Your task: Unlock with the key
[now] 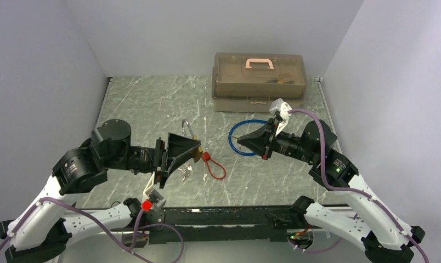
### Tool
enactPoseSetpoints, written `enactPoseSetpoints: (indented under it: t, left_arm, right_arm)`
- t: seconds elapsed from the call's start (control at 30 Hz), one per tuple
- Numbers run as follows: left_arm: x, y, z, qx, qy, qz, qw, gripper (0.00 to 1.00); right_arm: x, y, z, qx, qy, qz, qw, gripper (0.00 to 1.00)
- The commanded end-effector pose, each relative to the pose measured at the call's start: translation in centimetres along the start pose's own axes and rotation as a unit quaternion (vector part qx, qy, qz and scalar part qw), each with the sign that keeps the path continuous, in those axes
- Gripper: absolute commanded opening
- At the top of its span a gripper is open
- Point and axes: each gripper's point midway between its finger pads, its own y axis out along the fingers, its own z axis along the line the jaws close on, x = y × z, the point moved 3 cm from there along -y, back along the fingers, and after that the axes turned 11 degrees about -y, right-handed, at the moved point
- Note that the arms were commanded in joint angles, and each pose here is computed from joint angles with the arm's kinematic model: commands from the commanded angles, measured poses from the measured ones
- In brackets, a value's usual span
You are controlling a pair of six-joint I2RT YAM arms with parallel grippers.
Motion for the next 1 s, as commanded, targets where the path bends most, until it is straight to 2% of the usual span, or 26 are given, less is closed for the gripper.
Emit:
enactPoseSetpoints:
  t: [0.0, 0.13, 0.23, 0.37, 0.47, 0.53, 0.6, 0.7, 0.8, 0.97]
  left_arm:
    - [2.0, -1.0, 3.3, 0.054, 0.047, -0.028, 0.997, 0.0]
    - [2.0, -0.9, 3.3, 0.049, 0.035, -0.029, 0.998, 0.0]
    - [1.7, -0.7, 3.3, 0.048, -0.006, -0.025, 0.999, 0.0]
    - [0.5, -0.1, 2.7, 0.028, -0.128, -0.002, 0.991, 0.0]
    - [-0.6, 0.6, 1.0, -0.005, -0.23, 0.028, 0.973, 0.0]
    - [-0.7, 0.7, 0.5, -0.016, -0.27, 0.033, 0.962, 0.0]
    - [0.5, 0.4, 1.7, 0.009, -0.279, -0.001, 0.96, 0.0]
    - [2.9, -0.9, 3.9, 0.046, -0.24, -0.06, 0.968, 0.0]
    - [4.4, -1.6, 4.7, 0.017, -0.237, -0.082, 0.968, 0.0]
    - [7.1, -2.2, 3.4, -0.038, -0.187, -0.147, 0.971, 0.0]
  right_arm:
    - [2.8, -0.7, 0.4, 0.006, -0.03, -0.044, 0.999, 0.0]
    - [3.0, -0.8, 0.4, 0.006, -0.035, -0.046, 0.998, 0.0]
    - [3.3, -0.8, 0.5, 0.011, -0.04, -0.047, 0.998, 0.0]
    - [3.4, -0.7, 0.6, 0.018, -0.045, -0.04, 0.998, 0.0]
    - [3.3, -0.5, 0.6, 0.025, -0.052, -0.03, 0.998, 0.0]
    - [3.3, -0.3, 0.8, 0.035, -0.053, -0.025, 0.998, 0.0]
    - [3.3, -0.3, 0.9, 0.043, -0.055, -0.018, 0.997, 0.0]
    - [3.5, -0.8, 1.1, 0.044, -0.067, -0.021, 0.997, 0.0]
    - [3.5, -1.5, 1.3, 0.04, -0.078, -0.04, 0.995, 0.0]
    - [2.9, -1.8, 1.4, 0.038, -0.091, -0.057, 0.994, 0.0]
